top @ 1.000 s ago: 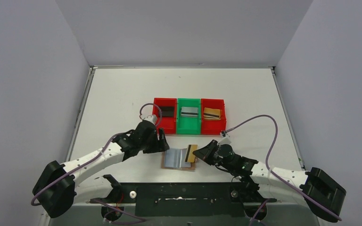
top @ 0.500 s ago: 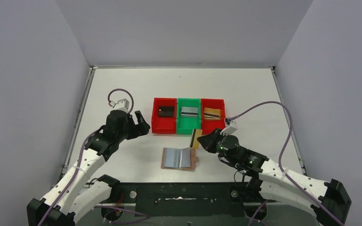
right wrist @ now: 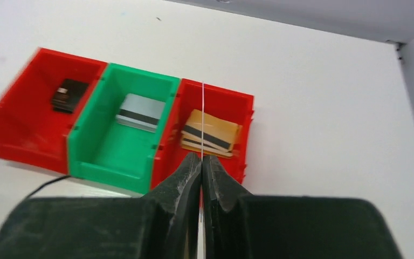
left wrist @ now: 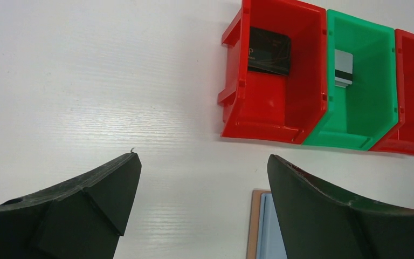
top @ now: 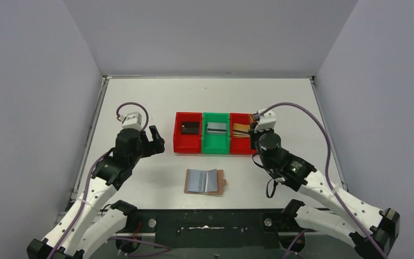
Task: Take the credit cards out of the card holder
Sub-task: Place the credit card in the storage box.
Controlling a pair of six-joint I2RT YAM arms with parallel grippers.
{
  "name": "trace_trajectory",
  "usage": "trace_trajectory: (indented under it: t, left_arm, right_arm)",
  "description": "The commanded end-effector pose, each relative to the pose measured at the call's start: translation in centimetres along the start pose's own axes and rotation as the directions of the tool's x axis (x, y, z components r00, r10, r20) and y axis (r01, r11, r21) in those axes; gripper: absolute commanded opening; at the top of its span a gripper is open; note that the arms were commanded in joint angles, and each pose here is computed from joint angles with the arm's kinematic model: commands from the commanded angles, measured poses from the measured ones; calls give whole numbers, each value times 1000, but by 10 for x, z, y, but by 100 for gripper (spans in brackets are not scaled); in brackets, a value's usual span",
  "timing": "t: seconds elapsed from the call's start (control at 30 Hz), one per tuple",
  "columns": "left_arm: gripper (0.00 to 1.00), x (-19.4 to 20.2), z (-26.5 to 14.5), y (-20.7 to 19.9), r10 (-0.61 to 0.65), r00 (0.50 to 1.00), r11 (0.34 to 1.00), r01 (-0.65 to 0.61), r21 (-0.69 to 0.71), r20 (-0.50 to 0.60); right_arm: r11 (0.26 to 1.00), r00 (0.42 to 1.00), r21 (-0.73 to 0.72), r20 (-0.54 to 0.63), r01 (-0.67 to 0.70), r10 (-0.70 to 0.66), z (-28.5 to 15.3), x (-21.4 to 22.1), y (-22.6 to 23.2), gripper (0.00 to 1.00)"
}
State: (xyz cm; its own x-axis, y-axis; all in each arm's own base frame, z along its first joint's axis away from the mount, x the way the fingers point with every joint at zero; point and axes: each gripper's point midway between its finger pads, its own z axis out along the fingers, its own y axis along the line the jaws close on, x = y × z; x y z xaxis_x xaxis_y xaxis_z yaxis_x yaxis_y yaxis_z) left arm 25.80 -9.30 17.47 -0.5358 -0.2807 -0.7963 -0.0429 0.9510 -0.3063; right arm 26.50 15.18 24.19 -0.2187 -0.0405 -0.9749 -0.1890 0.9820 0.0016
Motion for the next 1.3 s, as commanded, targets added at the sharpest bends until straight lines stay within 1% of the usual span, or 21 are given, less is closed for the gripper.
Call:
trace_trajectory:
  t: [0.0, 0.07, 0.17, 0.23, 0.37, 0.47, 0.57, 0.77, 0.93, 1.03, 1.27]
  left_arm:
    - [90, -21, -1, 0, 7, 996, 1000, -7, -1, 92]
    - [90, -24, -2, 2, 14, 994, 1000, -12, -13, 105]
    - [91, -26, -4, 6, 15, 993, 999, -11, -33, 118]
    - [91, -27, -5, 8, 12, 992, 999, -8, -37, 125]
    - [91, -28, -6, 9, 14, 991, 999, -8, -43, 133]
    - [91, -28, -6, 9, 14, 991, 999, -9, -42, 130]
    - [91, -27, -5, 9, 17, 992, 999, -12, -44, 128]
    - [91, -25, -3, 11, 23, 993, 999, -17, -52, 114]
    - [92, -22, -1, 10, 25, 995, 998, -20, -52, 101]
    - [92, -22, 0, 10, 25, 995, 998, -20, -52, 98]
    - [92, -21, 0, 11, 27, 995, 998, -22, -55, 97]
  right_arm:
    - [945, 942, -18, -82, 327, -327, 30, -1, -23, 0]
    - [926, 919, -77, -114, 370, -377, 44, 3, -25, 0]
    - [873, 863, -179, -157, 453, -480, 57, 15, -21, 0]
    - [830, 829, -270, -156, 487, -537, 65, 24, -15, 0]
    - [766, 781, -348, -134, 540, -611, 81, 29, -12, 0]
    - [701, 737, -435, -115, 565, -666, 88, 35, -6, 0]
    - [628, 677, -496, -104, 600, -729, 98, 48, -6, 0]
    - [528, 581, -534, -82, 661, -810, 116, 63, -9, 0]
    - [493, 544, -522, -66, 696, -837, 132, 69, -13, 0]
    - [476, 513, -493, -67, 728, -856, 143, 73, -19, 4]
    - [439, 465, -511, -85, 739, -881, 167, 90, -21, 4]
